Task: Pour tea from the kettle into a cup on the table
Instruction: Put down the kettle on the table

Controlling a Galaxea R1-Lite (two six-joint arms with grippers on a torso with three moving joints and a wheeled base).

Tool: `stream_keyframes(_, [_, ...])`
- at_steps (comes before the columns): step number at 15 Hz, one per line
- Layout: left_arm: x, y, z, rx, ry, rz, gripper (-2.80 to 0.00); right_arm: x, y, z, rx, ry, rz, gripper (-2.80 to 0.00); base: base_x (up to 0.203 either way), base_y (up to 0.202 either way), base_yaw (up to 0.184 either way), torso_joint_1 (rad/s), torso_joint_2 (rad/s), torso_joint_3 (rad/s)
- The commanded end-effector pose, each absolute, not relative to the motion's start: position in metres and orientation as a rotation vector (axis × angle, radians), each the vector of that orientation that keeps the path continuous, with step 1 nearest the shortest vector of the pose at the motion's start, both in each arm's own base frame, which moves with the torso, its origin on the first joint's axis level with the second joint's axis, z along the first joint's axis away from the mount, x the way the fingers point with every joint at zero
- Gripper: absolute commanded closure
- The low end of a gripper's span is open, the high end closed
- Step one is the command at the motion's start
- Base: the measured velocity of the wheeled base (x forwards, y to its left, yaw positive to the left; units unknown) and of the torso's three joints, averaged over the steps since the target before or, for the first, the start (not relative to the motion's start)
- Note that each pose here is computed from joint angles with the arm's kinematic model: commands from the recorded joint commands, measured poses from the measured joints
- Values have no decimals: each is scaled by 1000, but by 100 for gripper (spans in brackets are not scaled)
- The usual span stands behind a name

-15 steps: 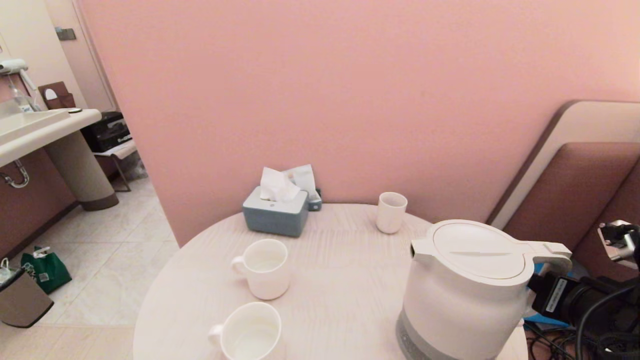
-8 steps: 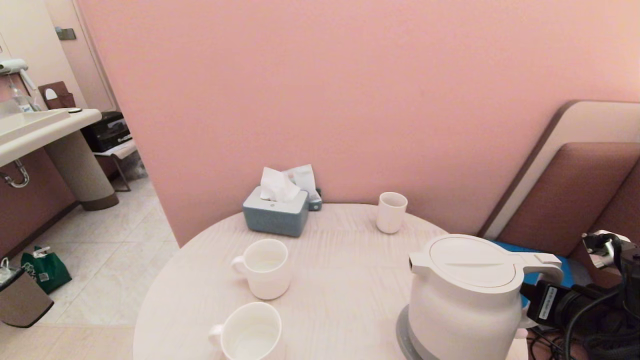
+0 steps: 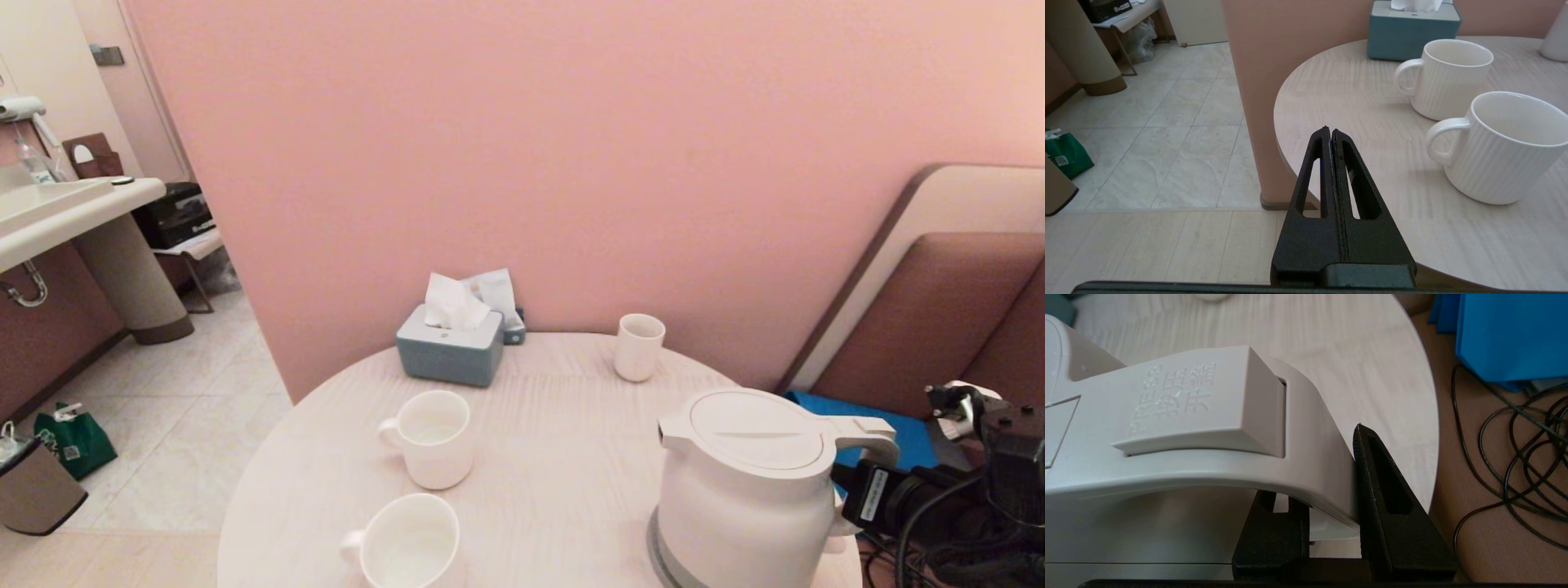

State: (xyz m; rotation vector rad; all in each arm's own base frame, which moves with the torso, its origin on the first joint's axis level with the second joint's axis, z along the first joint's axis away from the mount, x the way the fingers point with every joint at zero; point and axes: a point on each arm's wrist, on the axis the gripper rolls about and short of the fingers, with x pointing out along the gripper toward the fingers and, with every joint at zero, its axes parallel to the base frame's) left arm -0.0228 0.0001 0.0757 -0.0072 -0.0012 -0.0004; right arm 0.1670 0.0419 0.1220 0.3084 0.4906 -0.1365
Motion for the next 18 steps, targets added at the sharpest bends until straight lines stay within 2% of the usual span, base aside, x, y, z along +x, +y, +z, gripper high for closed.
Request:
stream_keyframes(1, [-23, 0, 76, -8, -1, 0, 0, 172, 43, 114, 302, 515, -145, 0, 0, 0, 0, 0, 0, 0])
stream_keyframes(11, [-23, 0, 76, -8, -2, 0, 0, 187, 34, 106, 268, 503, -196, 0, 0, 0, 0, 0, 0, 0])
stream_keyframes(18, [-23, 0, 76, -8, -2, 0, 0, 174, 31, 94, 213, 555, -196, 0, 0, 0, 0, 0, 0, 0])
